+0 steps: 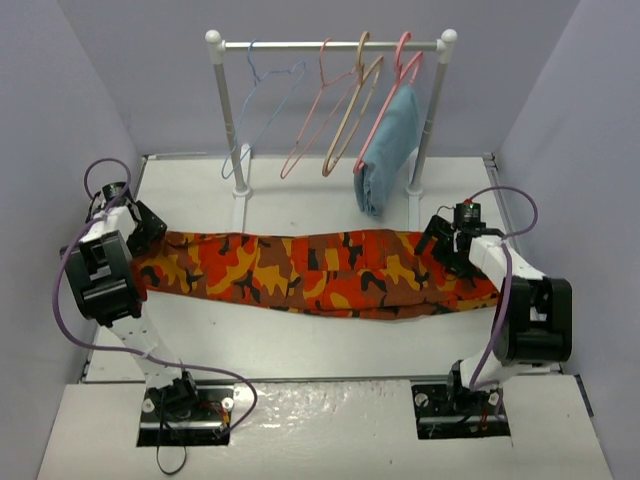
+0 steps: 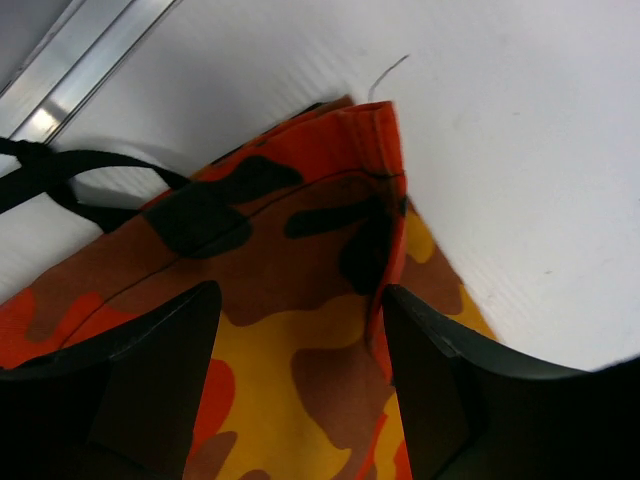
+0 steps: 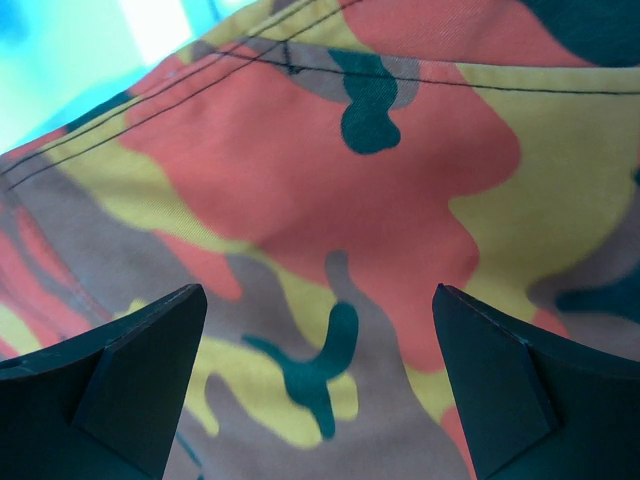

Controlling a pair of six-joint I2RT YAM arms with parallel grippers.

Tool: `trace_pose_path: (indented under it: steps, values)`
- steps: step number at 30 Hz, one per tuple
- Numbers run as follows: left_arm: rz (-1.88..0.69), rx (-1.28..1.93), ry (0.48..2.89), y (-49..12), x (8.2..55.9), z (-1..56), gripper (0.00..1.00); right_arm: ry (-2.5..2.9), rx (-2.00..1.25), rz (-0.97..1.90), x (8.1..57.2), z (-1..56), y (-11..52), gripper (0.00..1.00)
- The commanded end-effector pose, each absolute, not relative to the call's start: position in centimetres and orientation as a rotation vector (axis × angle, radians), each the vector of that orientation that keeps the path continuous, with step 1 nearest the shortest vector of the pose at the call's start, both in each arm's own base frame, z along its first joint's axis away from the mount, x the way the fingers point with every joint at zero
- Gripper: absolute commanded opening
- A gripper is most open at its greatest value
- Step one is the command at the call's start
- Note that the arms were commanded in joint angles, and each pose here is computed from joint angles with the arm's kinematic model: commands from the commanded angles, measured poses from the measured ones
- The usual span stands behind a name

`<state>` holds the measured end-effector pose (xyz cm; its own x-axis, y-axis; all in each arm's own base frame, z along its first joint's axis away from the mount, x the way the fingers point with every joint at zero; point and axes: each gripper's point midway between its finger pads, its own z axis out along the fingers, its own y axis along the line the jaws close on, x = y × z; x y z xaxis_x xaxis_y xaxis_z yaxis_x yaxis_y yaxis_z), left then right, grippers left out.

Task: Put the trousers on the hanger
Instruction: Fold the trousers

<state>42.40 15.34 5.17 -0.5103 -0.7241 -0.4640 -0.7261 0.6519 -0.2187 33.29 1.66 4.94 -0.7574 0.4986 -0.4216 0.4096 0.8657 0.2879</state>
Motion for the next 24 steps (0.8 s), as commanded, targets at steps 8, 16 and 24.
trace_pose_path:
  steps: [8,16,24]
  values:
    - [0.283,-1.191,2.39,19.4,37.7,5.3,0.63,2.53,0.893,0.135,32.8,0.5,-1.5,0.93]
    - [0.207,-1.24,2.381,20.2,36.9,4.6,0.63,2.48,1.049,0.067,31.1,0.0,-4.9,0.94]
    - [0.039,-1.147,2.237,18.0,40.6,11.7,0.63,2.385,0.825,0.127,34.2,5.1,-1.7,0.92]
